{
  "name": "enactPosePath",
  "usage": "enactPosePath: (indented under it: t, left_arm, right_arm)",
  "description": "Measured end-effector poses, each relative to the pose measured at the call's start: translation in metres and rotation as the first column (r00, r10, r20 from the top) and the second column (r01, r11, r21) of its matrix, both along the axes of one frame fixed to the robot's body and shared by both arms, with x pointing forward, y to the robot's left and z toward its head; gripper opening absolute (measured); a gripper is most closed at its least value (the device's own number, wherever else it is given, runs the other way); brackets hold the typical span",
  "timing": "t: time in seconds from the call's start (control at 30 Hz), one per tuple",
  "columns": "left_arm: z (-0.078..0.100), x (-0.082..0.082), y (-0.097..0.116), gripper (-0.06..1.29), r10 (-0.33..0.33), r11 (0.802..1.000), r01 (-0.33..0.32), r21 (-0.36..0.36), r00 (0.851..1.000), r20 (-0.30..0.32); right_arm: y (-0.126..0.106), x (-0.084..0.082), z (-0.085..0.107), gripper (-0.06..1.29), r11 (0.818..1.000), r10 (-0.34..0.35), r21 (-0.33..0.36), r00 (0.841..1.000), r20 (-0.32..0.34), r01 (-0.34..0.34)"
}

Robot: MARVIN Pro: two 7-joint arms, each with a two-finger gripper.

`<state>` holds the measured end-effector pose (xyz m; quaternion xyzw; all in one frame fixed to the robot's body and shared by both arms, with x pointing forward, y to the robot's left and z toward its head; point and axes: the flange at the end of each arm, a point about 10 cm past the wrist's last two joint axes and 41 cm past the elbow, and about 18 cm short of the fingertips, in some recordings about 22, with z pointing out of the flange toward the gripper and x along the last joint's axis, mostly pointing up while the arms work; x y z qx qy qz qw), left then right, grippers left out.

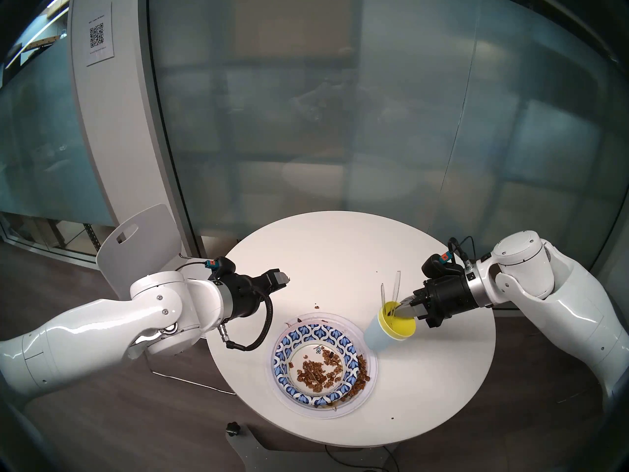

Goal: Stack the plates into one stack

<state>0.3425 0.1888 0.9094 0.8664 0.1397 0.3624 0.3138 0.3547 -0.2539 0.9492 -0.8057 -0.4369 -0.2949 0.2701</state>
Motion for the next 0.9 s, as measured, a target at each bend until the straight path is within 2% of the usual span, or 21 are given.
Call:
enactPosePath:
  t: [0.27,0.57,0.73,0.9]
  left_arm:
    - [0.000,0.000,-0.001,1.22,-0.001,1.000,0.001,0.001,1.000,0.001]
    - [-0.001,0.002,0.001,1.22,0.008,1.000,-0.008,0.011,1.000,0.007]
    - [-0.001,0.003,0.005,1.22,0.016,1.000,-0.016,0.019,1.000,0.009]
    - [-0.001,0.004,0.008,1.22,0.024,0.999,-0.024,0.026,1.000,0.010]
  right_arm:
    - [0.024,-0.015,0.004,-0.02,0.995,0.061,0.084,0.998,-0.010,-0.060]
    - [0.054,-0.025,-0.015,-0.02,0.985,0.104,0.139,0.994,-0.041,-0.098]
    - [0.069,-0.024,-0.025,-0.02,0.981,0.121,0.159,0.992,-0.048,-0.112]
    - [0.079,-0.015,-0.038,-0.02,0.980,0.121,0.166,0.991,-0.055,-0.111]
